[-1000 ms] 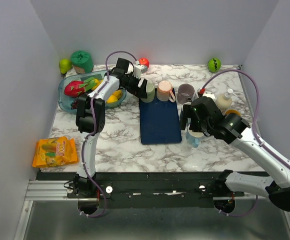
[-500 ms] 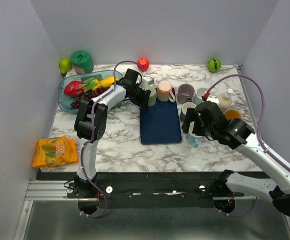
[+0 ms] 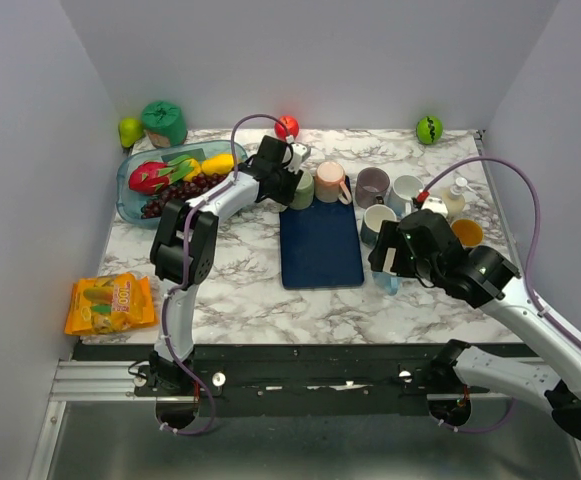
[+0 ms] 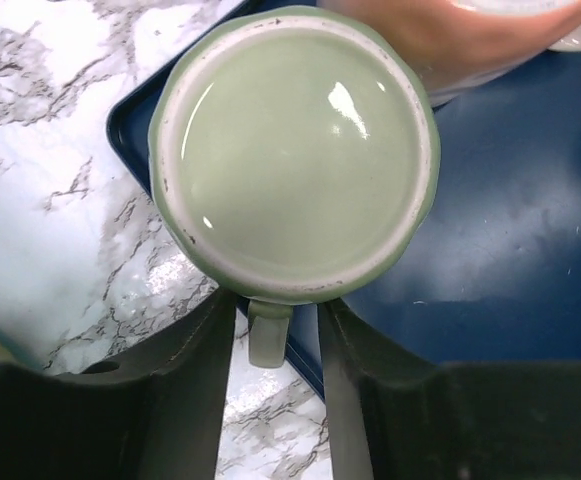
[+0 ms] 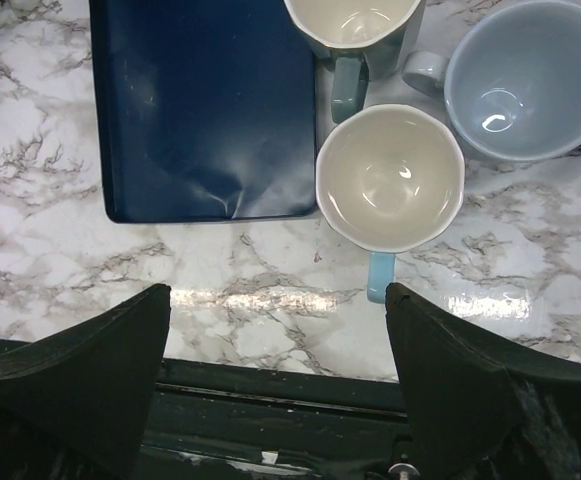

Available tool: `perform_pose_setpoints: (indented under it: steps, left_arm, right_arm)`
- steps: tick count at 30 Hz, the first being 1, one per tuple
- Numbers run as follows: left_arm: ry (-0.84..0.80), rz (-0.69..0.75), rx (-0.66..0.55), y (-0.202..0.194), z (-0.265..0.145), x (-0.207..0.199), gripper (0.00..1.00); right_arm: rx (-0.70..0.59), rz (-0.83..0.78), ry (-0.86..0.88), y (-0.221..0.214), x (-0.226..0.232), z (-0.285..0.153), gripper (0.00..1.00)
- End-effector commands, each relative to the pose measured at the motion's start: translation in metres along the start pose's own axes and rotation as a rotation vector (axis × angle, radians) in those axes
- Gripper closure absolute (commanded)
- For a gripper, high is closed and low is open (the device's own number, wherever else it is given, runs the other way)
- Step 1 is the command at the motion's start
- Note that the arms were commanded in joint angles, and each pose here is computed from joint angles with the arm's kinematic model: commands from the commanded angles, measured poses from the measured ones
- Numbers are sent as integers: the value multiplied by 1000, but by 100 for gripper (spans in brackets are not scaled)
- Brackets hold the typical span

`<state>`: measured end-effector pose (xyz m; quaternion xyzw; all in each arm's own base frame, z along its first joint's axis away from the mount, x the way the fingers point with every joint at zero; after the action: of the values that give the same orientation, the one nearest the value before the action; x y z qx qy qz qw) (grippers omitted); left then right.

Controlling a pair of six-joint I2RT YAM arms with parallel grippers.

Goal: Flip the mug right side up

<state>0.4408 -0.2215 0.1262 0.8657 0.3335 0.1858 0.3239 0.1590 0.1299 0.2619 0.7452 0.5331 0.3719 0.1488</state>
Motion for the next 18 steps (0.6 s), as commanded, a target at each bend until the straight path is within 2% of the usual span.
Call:
perform_pose_setpoints:
  steps: [1,3,4,6,7,14,18]
  left_arm:
    - [107,-7,-14,15,-4,7,63]
    - [114,-10,-11,16,-3,6,72]
    - [115,-10,-9,16,-3,6,83]
    - [123,-10,-6,18,-3,6,97]
    - [125,-7,3,18,-2,4,100]
    - [149,-59,-60,29,-23,-2,100]
    - [140,-133,-112,38,-47,-14,100]
  right_arm:
    - [-3,6,-13,-4,-6,-1,7]
    - [-6,8,-10,-4,-6,-2,7]
    - [-8,9,-10,-3,-6,-2,7]
    - [-11,9,-6,-3,-7,-3,7]
    - [-11,6,-6,-3,-7,-4,7]
    - [-7,6,24,-2,-6,-9,7]
    - [3,-5,93,-1,0,-15,1]
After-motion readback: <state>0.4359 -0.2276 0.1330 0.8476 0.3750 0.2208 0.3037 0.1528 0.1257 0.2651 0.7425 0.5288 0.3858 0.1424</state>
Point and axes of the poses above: each gripper's point midway between its finger pads, its own z axis out along the fingers, its own x axis along the line the jaws close on, y = z × x, the point moved 7 cm from there along -z, back along the fingers, and after that the axes turned 13 degrees about z, right-handed, at the moved point
